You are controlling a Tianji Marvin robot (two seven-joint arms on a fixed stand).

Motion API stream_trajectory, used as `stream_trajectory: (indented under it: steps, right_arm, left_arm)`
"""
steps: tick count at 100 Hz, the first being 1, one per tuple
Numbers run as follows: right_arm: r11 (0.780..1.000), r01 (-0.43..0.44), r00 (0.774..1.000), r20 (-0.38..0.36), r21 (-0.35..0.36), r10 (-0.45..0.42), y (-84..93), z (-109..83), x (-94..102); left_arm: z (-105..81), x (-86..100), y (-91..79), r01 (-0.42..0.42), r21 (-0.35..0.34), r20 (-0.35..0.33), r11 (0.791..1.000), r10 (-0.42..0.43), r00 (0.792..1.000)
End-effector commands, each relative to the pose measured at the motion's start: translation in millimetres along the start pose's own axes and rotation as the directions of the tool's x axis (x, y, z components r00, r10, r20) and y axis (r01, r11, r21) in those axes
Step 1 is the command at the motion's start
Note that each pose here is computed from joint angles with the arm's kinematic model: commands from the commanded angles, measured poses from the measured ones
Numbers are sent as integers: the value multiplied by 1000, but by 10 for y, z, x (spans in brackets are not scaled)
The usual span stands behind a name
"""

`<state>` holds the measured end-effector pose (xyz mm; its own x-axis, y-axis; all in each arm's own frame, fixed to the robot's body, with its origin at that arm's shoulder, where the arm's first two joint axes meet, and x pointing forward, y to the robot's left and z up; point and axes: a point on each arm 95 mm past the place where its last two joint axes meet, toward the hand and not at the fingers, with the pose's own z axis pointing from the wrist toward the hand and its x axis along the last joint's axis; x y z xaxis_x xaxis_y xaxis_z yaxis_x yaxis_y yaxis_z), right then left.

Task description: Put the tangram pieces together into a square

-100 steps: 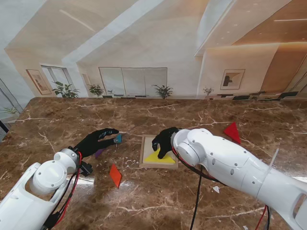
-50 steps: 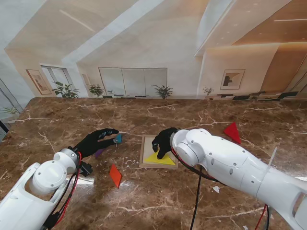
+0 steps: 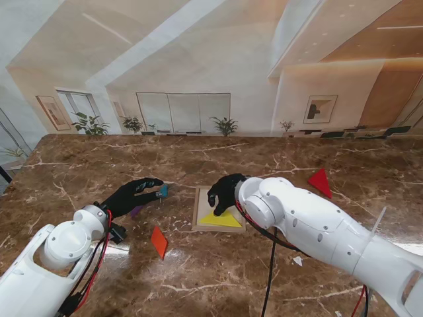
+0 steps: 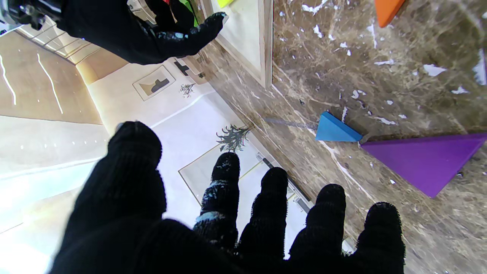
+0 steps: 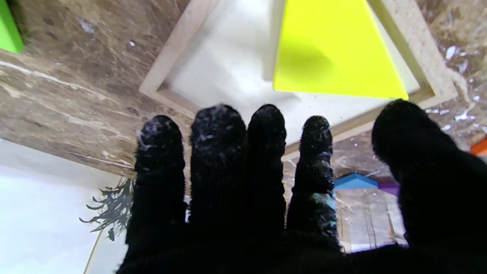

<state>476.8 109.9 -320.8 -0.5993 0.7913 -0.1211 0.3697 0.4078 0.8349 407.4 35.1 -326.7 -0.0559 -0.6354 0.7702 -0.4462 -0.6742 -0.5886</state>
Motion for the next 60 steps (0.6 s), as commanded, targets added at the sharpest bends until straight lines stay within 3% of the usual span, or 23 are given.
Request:
stream_trajectory:
  steps: [1,26,60]
  right_arm:
    - [1000,-6,1000,-9,0,6,0,-3,21]
    - [994,-75,997,-16,-84,74,159,-104,-37]
    - [961,-187,982,-32,-205,184,380,-305,-128]
  left_arm:
    - [-9,-15,21,1,-6,7,1000,-1,1000]
    - [-4,-9,23,-1,-4,3,1000,1,1000]
    - [3,-12,30,-6,-6,1,1000,6,1000]
